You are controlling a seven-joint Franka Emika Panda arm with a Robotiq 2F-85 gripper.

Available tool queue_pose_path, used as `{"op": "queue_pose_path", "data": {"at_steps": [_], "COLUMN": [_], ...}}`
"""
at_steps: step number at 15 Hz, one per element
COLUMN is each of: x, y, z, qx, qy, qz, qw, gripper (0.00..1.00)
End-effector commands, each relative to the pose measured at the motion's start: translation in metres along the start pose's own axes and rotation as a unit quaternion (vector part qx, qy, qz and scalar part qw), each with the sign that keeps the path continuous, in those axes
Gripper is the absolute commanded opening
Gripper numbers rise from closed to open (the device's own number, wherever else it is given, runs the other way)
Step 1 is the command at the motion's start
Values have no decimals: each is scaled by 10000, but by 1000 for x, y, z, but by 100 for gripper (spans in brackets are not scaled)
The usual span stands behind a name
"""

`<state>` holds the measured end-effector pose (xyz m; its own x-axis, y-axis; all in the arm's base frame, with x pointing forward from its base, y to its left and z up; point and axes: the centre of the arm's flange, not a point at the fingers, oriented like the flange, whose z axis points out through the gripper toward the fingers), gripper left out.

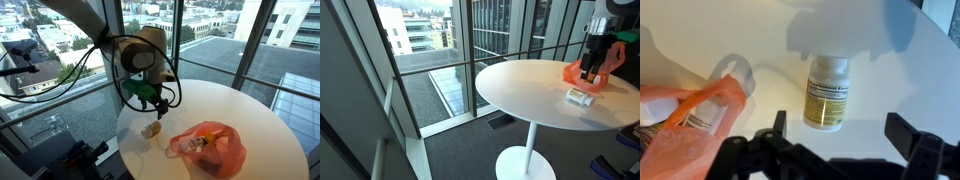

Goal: Pick up the white medicine bottle from the table and put it in the orange plastic

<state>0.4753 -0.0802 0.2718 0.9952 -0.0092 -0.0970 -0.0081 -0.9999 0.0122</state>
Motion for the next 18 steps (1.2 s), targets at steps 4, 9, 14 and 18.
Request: {"op": "queue_pose_path", "data": {"at_steps": [4,9,14,18], "x": [16,27,31,32], "y": [2,1,-2,-5], "z": [33,61,79,91], "qx": [-135,-159,-120,-109], "qy": [84,331,439,385], "qz": [182,307,475,573], "qw": [9997,9989,9978,9976], "gripper": [100,100,100,74]}}
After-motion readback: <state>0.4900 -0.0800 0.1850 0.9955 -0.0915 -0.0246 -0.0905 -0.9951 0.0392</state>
